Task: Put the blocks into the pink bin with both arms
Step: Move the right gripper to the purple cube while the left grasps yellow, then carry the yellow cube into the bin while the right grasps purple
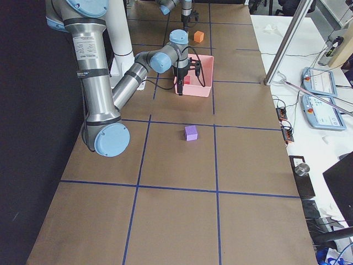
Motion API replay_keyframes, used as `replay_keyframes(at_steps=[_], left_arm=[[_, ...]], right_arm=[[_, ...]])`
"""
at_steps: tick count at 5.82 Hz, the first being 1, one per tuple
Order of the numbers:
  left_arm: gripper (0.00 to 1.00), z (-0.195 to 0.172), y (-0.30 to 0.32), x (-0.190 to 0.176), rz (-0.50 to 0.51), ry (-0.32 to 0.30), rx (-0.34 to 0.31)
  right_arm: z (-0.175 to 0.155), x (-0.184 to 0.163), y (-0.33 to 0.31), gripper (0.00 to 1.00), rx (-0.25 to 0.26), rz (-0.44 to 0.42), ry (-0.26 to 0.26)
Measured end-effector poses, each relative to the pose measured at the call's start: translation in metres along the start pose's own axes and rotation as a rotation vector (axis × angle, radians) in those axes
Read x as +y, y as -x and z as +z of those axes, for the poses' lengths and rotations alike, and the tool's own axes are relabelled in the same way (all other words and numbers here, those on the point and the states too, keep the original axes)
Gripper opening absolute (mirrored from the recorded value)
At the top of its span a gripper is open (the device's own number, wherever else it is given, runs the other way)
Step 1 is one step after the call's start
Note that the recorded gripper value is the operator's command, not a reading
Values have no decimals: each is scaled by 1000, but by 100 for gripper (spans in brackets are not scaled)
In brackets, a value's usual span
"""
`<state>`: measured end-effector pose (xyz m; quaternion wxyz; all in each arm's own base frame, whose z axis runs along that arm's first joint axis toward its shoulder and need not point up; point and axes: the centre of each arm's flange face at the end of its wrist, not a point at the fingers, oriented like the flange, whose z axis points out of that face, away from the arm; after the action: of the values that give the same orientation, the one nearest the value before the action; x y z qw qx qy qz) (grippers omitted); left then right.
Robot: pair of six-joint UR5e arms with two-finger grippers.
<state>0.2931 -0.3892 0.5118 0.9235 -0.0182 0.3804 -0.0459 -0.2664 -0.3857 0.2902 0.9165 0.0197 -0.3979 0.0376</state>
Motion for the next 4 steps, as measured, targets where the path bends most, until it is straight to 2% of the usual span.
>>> replay_keyframes(at_steps=[1, 2, 3, 4], left_arm=[[39, 7, -1, 5, 10, 3, -13], [7, 13, -2, 8, 17, 11, -21], [4, 12, -7, 9, 24, 12, -15], [4, -6, -30, 9, 45, -4, 33]], right_arm=[[2, -1, -1, 100, 6, 2, -1], [10, -4, -4, 100, 21, 0, 3], [22, -9, -12, 100, 48, -20, 15], [34, -17, -25, 100, 79, -58, 27]])
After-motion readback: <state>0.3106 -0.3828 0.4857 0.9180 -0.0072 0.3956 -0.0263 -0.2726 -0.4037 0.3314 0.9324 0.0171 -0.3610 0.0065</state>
